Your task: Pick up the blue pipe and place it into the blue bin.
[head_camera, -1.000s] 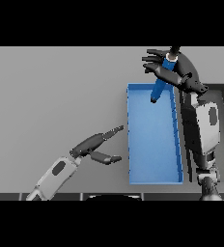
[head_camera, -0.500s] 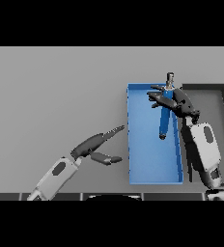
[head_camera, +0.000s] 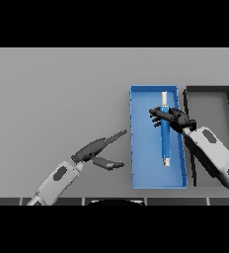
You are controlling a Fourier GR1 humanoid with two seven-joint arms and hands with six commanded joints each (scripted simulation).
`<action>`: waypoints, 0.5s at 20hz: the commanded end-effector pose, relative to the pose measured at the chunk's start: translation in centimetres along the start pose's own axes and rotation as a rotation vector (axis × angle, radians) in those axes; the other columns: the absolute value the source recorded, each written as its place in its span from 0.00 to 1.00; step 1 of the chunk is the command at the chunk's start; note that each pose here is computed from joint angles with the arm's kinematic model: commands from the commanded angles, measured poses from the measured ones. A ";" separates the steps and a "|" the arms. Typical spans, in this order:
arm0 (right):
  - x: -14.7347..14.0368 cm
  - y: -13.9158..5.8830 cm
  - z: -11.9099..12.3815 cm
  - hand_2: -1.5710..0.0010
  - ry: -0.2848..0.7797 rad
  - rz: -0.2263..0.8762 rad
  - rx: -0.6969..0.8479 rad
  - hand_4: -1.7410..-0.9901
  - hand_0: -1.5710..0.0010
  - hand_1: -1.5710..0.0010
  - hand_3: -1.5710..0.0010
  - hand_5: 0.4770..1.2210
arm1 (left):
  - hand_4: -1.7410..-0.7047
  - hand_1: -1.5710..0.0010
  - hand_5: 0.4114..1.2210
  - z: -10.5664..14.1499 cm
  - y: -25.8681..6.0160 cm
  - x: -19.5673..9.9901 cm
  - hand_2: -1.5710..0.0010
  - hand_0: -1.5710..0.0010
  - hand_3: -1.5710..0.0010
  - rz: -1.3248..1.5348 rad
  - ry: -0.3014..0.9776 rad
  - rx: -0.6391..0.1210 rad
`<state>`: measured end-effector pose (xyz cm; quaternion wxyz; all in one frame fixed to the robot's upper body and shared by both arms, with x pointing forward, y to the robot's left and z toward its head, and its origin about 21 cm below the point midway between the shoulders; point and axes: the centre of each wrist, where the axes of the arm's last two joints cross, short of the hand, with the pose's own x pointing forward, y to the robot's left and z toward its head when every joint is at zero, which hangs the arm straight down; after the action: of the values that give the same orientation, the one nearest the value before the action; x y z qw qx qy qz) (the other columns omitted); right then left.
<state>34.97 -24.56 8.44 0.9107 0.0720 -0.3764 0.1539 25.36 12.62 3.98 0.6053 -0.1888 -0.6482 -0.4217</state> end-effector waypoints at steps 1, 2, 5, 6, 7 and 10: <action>0.0 0.1 -0.1 0.81 0.007 0.055 -0.013 0.71 0.78 0.81 0.85 0.74 | 0.82 1.00 0.05 -0.3 0.1 0.0 1.00 1.00 1.00 -0.004 0.010 0.007; 0.1 0.2 -0.1 0.85 0.011 0.109 -0.032 0.75 0.83 0.84 0.88 0.67 | 0.82 1.00 0.05 -0.4 0.1 0.0 1.00 1.00 1.00 -0.003 0.004 0.010; 0.0 0.3 -0.6 0.92 0.005 0.232 -0.068 0.81 0.91 0.92 0.94 0.51 | 0.81 1.00 0.05 -0.6 0.2 0.2 1.00 1.00 1.00 -0.007 -0.009 0.010; -0.3 0.3 -0.6 0.94 -0.003 0.250 -0.081 0.82 0.93 0.94 0.95 0.46 | 0.81 1.00 0.05 -0.6 0.3 0.2 1.00 1.00 1.00 -0.010 -0.010 0.010; -0.4 0.3 -0.6 0.95 -0.005 0.268 -0.079 0.82 0.94 0.95 0.96 0.43 | 0.81 1.00 0.05 -0.6 0.2 0.3 1.00 1.00 1.00 -0.004 -0.009 0.007; -0.6 0.3 -1.1 0.98 0.007 0.261 -0.114 0.82 0.97 0.97 0.98 0.32 | 0.80 1.00 0.06 -0.8 0.0 0.2 1.00 1.00 1.00 0.000 -0.002 0.005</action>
<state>35.16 -24.11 7.25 0.8869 -0.0299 -0.3875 0.2496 25.81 11.96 4.08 0.6052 -0.1875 -0.6498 -0.4199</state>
